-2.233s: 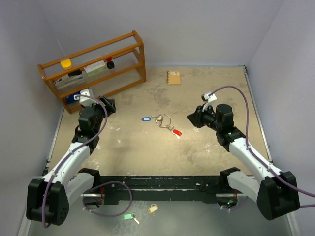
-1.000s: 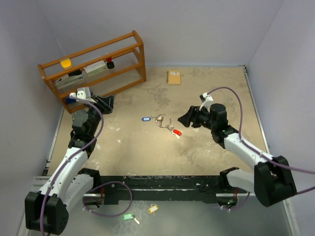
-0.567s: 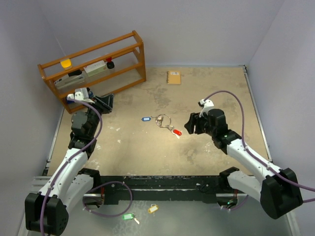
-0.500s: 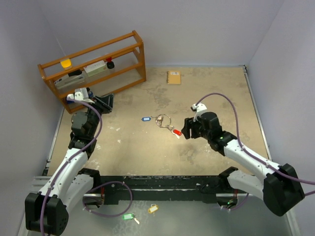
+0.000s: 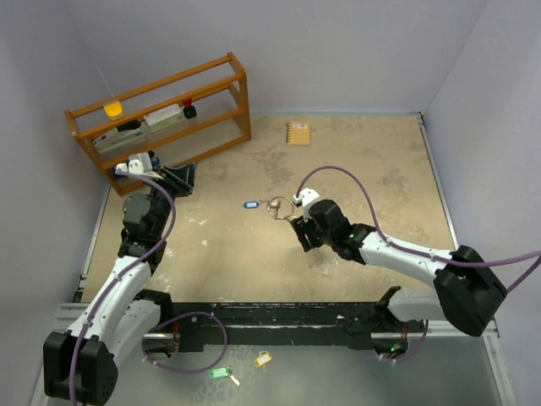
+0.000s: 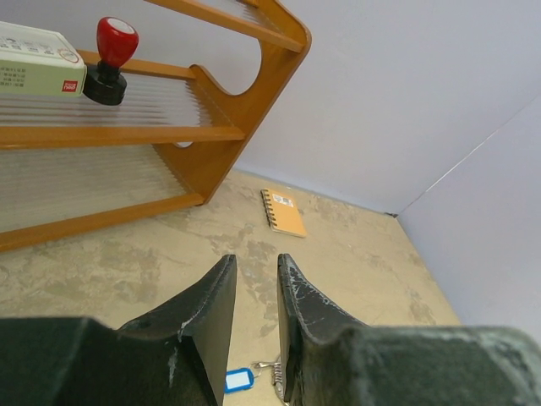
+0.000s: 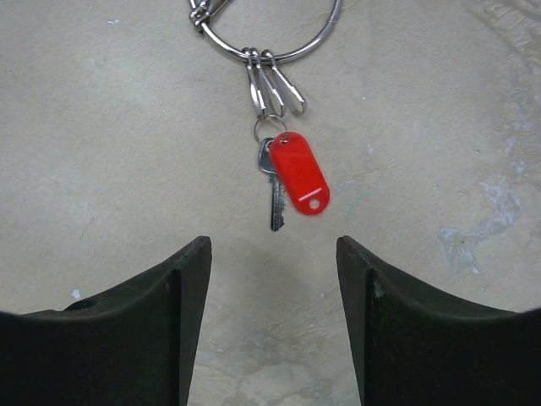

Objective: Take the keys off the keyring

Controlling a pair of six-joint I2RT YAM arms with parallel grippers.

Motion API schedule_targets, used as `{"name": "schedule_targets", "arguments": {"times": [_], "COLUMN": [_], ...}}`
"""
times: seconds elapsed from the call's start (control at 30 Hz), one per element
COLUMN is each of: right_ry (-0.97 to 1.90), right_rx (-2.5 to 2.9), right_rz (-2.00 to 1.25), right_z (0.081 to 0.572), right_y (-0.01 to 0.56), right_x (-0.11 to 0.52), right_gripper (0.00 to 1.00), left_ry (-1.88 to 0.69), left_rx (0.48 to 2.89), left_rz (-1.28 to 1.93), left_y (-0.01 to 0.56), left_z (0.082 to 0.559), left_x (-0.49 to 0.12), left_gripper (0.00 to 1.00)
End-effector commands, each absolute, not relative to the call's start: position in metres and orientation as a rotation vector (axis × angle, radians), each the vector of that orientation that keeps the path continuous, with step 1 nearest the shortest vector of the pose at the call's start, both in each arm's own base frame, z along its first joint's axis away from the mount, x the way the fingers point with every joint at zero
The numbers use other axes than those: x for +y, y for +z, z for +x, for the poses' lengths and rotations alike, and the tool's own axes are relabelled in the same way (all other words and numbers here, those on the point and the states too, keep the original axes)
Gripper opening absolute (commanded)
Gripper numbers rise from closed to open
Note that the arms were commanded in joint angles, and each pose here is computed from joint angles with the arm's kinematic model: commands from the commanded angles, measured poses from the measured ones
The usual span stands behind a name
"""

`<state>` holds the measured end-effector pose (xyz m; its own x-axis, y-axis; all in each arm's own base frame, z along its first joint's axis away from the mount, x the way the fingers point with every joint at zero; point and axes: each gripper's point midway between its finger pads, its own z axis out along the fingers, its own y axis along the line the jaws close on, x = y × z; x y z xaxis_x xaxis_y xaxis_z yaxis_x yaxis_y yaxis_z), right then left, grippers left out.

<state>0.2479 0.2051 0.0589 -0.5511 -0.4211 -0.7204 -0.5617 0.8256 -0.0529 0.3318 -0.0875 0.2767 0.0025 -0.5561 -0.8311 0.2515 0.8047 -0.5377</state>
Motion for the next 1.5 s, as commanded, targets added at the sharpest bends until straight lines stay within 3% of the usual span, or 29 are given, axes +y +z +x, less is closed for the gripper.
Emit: {"name": "schedule_targets", "arguments": {"times": [0.0,0.23,0.8,1.3,1.47], "right_ry": [0.150,0.196,0.215,0.317,0.337], "right_rx": [2.155,2.179,2.263,2.338,2.356], "right_rz": [-0.671,-0.690,-0.638,-0.611,-0.601], "right_z": [0.275,0.283,0.293,0.290,0.286], "right_y": [0.080,0.067,0.034,0.016,0.010], "right_x": [0.208,0.226,0.221,0.212,0.213], "right_gripper": [0.64,0.70,0.70,0.64,0.56], "left_ry": [-0.650,-0.639,-0.614,-0.604,-0.595], "left_rx": [1.377,1.376,1.394,1.392,1.389], "left_rz": [-0.251,-0.252,-0.256,-0.268,-0.274], "left_y": [0.290,0.289,0.283,0.281,0.282], "left_z": [0.326,0.324,0.325,0.326,0.326], "left_x": [-0.086,-0.084,-0.081,-0.079,-0.077], "left_gripper": [0.24,0.24,0.23,0.23,0.23]}}
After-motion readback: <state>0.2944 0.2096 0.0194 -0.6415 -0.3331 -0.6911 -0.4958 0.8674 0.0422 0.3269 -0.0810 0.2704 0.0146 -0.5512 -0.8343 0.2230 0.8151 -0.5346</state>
